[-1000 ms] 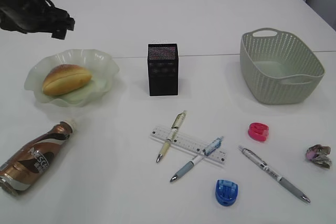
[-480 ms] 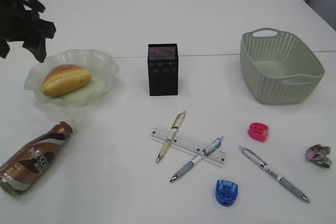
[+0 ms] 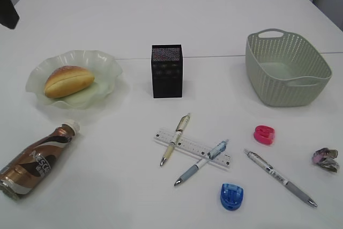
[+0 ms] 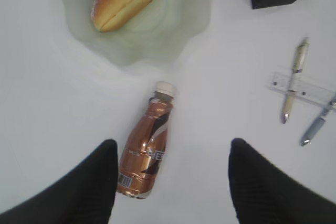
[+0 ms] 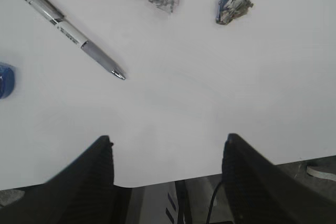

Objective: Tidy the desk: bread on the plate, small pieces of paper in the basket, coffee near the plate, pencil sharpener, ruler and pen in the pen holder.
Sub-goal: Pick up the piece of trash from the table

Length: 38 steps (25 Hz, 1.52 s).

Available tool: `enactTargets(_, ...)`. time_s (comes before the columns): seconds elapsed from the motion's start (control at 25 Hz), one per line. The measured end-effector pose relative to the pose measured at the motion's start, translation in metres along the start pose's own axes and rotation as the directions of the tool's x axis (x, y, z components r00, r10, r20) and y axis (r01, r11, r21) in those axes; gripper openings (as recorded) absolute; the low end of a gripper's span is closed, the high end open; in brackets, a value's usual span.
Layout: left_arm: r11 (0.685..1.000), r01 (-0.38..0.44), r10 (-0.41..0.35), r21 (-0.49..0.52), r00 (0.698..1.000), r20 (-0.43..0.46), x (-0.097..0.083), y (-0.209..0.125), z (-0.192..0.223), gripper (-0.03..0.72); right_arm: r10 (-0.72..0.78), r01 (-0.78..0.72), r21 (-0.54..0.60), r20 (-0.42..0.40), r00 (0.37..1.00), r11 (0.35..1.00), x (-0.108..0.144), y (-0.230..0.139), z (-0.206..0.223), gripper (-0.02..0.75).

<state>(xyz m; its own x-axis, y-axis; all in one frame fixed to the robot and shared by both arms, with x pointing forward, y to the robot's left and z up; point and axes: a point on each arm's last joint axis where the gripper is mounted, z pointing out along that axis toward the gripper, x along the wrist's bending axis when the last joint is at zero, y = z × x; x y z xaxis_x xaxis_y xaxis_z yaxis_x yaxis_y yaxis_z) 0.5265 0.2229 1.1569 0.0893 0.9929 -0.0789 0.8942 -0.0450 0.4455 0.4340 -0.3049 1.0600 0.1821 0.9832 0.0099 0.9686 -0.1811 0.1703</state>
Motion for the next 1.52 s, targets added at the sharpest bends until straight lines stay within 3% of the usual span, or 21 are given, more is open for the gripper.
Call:
enactTargets(0.12, 0.998, 0.009, -0.006, -0.066, 0.999, 0.050, -0.001, -0.011, -0.032, 0.459, -0.018, 0.018, 0.046, -0.006, 1.000, 0.999, 0.006, 0.005, 0.010, 0.508)
enactTargets(0.28, 0.990, 0.014, -0.003, -0.140, 0.997, 0.074, 0.002, -0.028, -0.063, 0.447, -0.108, 0.104, 0.075, 0.047, 0.993, 0.992, 0.020, 0.021, 0.020, 0.508)
enactTargets(0.68, 0.998, 0.011, -0.007, -0.059, 0.998, 0.062, 0.014, -0.089, -0.056, 0.445, -0.166, 0.151, 0.129, 0.121, 0.979, 0.980, 0.038, 0.086, 0.053, 0.508)
enactTargets(0.92, 0.999, 0.011, -0.008, -0.049, 0.998, 0.060, 0.015, -0.095, -0.054, 0.445, -0.197, 0.164, 0.210, 0.145, 0.970, 0.964, 0.042, 0.099, 0.093, 0.508)
enactTargets(1.24, 0.999, 0.011, -0.008, -0.049, 0.998, 0.060, 0.015, -0.095, -0.054, 0.445, -0.212, 0.198, 0.104, 0.139, 0.967, 0.975, 0.045, 0.112, 0.106, 0.508)
enactTargets(1.52, 0.999, 0.011, -0.008, -0.049, 0.998, 0.060, 0.015, -0.095, -0.054, 0.445, -0.231, 0.224, 0.066, 0.118, 0.966, 0.972, 0.043, 0.097, 0.132, 0.508)
